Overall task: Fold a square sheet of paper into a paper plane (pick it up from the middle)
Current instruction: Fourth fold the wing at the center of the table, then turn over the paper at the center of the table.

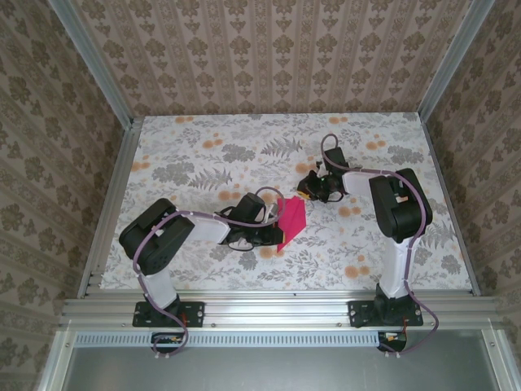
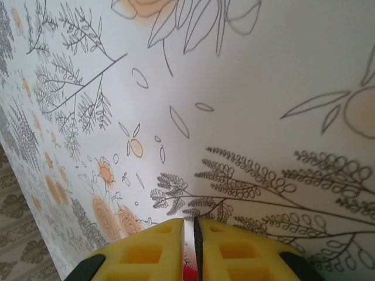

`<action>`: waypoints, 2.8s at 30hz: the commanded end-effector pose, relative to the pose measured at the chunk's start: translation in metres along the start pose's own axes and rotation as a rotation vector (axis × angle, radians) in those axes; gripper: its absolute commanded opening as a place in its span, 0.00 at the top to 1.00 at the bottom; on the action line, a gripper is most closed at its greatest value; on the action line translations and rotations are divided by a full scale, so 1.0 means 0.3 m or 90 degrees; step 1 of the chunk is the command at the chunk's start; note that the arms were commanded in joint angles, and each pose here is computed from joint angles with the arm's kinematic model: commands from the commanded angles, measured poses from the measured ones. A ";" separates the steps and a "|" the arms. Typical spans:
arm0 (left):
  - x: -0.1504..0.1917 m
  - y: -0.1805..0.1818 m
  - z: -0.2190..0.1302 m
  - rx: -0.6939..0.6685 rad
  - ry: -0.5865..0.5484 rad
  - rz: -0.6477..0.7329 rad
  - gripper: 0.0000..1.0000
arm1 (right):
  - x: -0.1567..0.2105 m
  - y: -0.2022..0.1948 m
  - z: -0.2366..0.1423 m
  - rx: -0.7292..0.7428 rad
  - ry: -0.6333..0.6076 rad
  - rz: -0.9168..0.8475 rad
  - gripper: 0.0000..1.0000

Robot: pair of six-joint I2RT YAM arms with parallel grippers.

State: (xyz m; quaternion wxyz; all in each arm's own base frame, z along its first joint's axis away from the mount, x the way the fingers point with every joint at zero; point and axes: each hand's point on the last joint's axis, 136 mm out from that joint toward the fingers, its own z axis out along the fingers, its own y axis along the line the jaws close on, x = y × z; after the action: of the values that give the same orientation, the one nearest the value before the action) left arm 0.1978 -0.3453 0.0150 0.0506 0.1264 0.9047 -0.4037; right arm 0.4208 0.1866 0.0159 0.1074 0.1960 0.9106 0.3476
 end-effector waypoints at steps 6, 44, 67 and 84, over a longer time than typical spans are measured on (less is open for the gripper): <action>0.223 0.261 -0.015 -0.180 0.132 -0.090 1.00 | -0.036 0.033 -0.113 0.020 -0.044 -0.048 0.81; -0.106 0.026 -0.092 -0.161 0.035 0.012 0.94 | 0.444 -0.064 -0.178 -0.001 0.021 -0.065 0.58; -0.056 0.073 -0.045 -0.170 0.077 0.005 0.95 | 0.427 -0.032 -0.102 -0.047 0.028 -0.021 0.57; -0.072 0.039 -0.052 -0.145 0.059 -0.001 0.95 | 0.443 0.049 -0.038 -0.108 0.042 -0.049 0.59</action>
State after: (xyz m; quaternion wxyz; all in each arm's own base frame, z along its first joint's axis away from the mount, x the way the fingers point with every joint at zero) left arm 0.2242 -0.3281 0.0214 0.0293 0.1400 0.9478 -0.2850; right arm 0.3026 0.2363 0.0297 0.1133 0.1465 0.8886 0.4195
